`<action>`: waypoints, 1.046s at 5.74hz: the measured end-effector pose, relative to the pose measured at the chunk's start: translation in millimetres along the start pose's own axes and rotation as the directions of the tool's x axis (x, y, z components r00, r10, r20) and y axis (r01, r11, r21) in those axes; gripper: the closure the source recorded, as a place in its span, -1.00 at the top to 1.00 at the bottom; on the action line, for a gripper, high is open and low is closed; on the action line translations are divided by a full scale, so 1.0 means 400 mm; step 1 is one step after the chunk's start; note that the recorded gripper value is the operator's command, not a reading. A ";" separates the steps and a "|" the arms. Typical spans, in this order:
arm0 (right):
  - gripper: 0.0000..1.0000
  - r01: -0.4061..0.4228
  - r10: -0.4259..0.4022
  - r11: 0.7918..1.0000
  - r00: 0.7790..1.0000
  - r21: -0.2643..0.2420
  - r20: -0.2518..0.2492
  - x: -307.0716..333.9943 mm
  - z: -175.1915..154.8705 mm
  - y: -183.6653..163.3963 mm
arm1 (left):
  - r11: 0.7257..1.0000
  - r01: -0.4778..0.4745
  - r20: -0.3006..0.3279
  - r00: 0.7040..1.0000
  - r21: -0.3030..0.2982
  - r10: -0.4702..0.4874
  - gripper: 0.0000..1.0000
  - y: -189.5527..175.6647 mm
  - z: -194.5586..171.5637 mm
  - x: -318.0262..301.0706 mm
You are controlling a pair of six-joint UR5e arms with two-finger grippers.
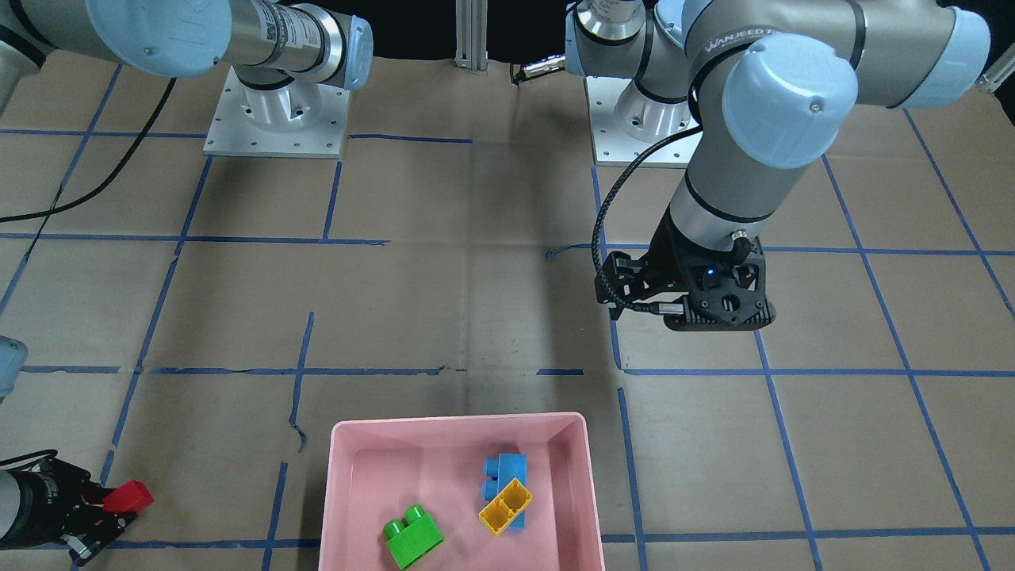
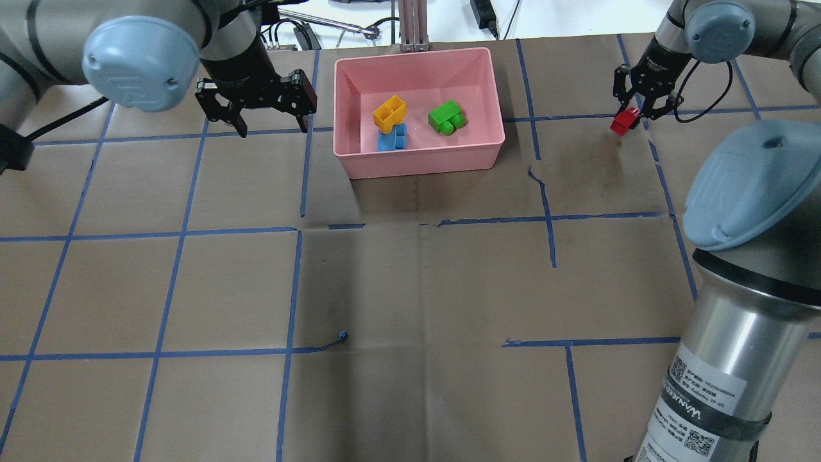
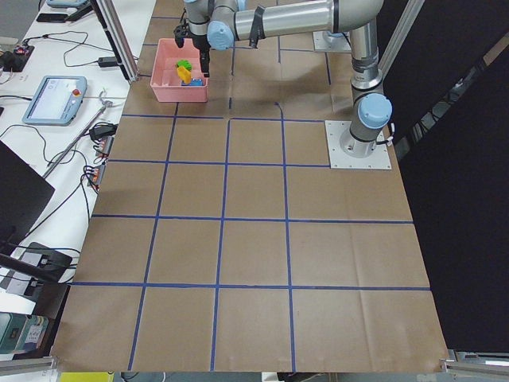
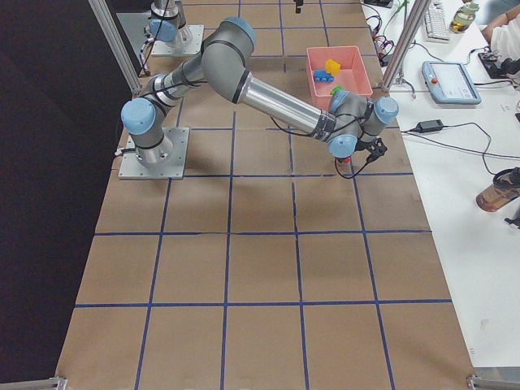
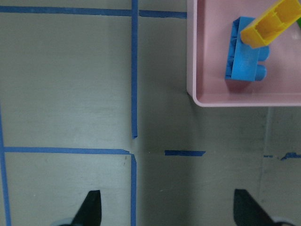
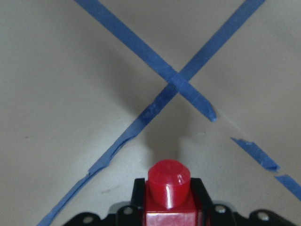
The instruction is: Put all blocks into box
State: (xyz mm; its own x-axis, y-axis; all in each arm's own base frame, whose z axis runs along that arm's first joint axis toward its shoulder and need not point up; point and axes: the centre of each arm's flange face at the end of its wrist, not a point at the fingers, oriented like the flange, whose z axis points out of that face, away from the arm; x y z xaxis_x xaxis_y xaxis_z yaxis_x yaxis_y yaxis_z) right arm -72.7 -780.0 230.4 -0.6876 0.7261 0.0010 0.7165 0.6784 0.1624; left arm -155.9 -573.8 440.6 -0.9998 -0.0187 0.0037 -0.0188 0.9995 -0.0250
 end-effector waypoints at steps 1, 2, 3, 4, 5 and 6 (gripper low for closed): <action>-0.38 0.058 -0.060 0.997 0.998 0.046 0.025 -0.017 -0.097 0.046 | 0.999 -0.005 0.001 1.000 0.034 0.005 0.98 0.038 -0.079 -0.019; -0.37 0.135 -0.139 0.986 0.989 0.098 0.044 -0.064 -0.195 0.131 | 0.998 -0.007 0.001 1.000 0.061 0.007 0.98 0.066 -0.127 -0.023; -0.36 0.212 -0.222 0.967 0.974 0.145 0.055 -0.138 -0.273 0.253 | 0.998 -0.008 0.003 1.000 0.059 0.008 0.98 0.090 -0.144 -0.026; -0.36 0.288 -0.303 0.941 0.951 0.178 0.061 -0.225 -0.317 0.390 | 1.000 -0.006 0.014 1.000 0.023 0.006 0.98 0.115 -0.146 -0.030; -0.33 0.357 -0.379 0.912 0.921 0.203 0.083 -0.320 -0.325 0.521 | 1.000 -0.002 0.026 1.000 -0.009 0.002 0.98 0.144 -0.157 -0.038; 0.09 0.405 -0.434 0.891 0.892 0.207 0.125 -0.402 -0.292 0.604 | 1.000 0.002 0.030 1.000 -0.017 -0.001 0.98 0.167 -0.178 -0.053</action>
State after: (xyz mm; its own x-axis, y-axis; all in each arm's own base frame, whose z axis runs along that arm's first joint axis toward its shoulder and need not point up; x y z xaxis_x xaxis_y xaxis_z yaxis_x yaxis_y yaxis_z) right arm 197.4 -745.8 384.8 -0.9098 0.3671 -0.1934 0.3843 0.9213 -0.0594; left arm -135.6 -505.0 509.9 -0.9994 -0.0205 -0.0267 -0.0203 0.9998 -0.0076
